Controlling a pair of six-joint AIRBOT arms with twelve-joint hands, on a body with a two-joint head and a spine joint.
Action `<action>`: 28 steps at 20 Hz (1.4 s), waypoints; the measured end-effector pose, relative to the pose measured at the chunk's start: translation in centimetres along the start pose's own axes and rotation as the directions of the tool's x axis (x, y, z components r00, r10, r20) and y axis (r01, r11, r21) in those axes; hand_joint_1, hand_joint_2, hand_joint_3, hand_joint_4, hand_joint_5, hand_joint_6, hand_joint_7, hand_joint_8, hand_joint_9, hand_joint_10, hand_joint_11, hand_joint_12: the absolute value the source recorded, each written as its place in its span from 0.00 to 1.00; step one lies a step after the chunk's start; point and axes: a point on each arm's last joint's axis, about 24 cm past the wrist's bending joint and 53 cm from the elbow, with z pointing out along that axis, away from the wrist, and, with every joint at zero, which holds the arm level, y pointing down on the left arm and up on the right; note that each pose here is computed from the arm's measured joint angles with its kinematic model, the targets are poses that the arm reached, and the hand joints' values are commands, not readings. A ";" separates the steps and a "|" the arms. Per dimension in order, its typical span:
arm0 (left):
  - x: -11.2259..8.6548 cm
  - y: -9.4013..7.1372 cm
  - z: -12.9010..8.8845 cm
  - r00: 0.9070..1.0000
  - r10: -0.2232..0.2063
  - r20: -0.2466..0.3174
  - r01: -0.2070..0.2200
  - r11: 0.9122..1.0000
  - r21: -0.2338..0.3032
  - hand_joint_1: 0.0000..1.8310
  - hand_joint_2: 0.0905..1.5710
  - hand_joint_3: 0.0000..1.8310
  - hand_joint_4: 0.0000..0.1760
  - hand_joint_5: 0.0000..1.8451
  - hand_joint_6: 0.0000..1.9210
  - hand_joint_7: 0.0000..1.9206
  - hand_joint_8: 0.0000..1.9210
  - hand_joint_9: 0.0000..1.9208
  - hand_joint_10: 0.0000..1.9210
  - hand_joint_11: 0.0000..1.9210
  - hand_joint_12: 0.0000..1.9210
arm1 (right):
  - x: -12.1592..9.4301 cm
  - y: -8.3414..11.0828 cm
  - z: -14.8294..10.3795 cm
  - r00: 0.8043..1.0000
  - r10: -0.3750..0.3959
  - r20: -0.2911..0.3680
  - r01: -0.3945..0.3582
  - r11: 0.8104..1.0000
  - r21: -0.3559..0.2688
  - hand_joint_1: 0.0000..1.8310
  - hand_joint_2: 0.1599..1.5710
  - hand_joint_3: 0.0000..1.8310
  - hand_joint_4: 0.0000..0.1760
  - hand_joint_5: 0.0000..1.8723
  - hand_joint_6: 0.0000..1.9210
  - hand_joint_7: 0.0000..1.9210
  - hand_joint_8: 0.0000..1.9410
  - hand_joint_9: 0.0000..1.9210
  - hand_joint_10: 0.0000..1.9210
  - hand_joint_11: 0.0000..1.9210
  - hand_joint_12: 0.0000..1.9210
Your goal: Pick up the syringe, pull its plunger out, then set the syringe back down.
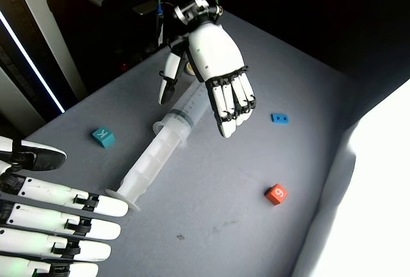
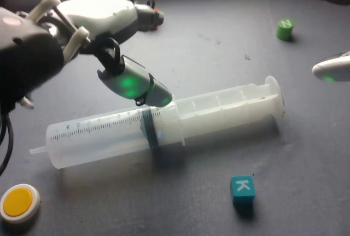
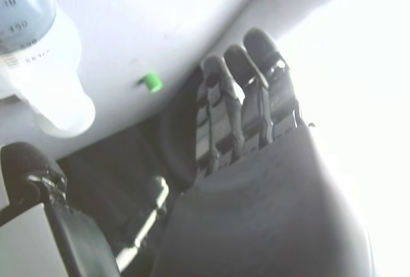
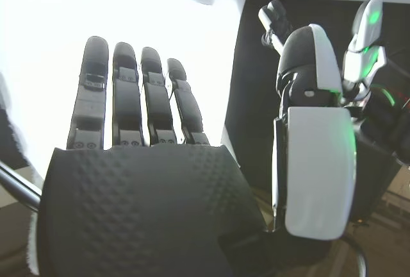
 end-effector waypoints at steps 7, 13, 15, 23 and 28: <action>-1.0 -3.8 -1.9 0.999 0.021 -0.040 -0.017 0.995 0.096 0.35 0.74 0.00 0.00 0.05 0.95 0.08 0.99 0.11 1.00 0.12 1.00 | 0.3 1.5 -0.2 1.000 -0.027 -0.009 0.026 0.997 -0.073 0.15 0.66 0.01 0.00 0.28 0.21 0.30 0.23 0.28 0.25 0.14 0.54; -3.3 -4.9 -2.8 0.998 0.053 -0.015 -0.051 0.991 0.123 0.22 0.86 0.00 0.89 0.71 1.00 0.78 1.00 0.80 1.00 0.76 1.00 | 0.5 1.7 -0.2 0.999 -0.045 -0.012 0.044 0.996 -0.082 0.26 0.78 0.01 0.00 0.80 1.00 0.84 1.00 0.86 1.00 0.90 1.00; -3.8 -5.5 -2.9 0.999 0.045 -0.008 -0.043 0.990 0.137 0.36 0.91 0.01 1.00 0.70 1.00 0.79 1.00 0.83 1.00 0.82 1.00 | 0.5 1.8 -0.2 0.999 -0.051 -0.012 0.050 0.995 -0.086 0.38 0.85 0.02 0.00 0.80 1.00 0.86 1.00 0.90 1.00 0.94 1.00; -5.0 -6.5 -3.1 0.999 0.031 0.020 -0.034 0.987 0.156 0.43 0.91 0.00 1.00 0.69 1.00 0.78 1.00 0.80 1.00 0.78 1.00 | 1.0 2.6 -0.3 0.995 -0.096 -0.028 0.092 0.988 -0.120 0.48 0.89 0.01 0.00 0.74 1.00 0.81 1.00 0.85 1.00 0.89 1.00; -5.0 -6.6 -3.1 0.999 0.026 0.017 -0.029 0.987 0.161 0.41 0.91 0.00 1.00 0.64 1.00 0.76 1.00 0.78 1.00 0.73 1.00 | 2.6 5.0 -0.8 0.974 -0.210 -0.079 0.185 0.951 -0.249 0.47 0.90 0.00 0.00 0.74 1.00 0.81 1.00 0.85 1.00 0.90 1.00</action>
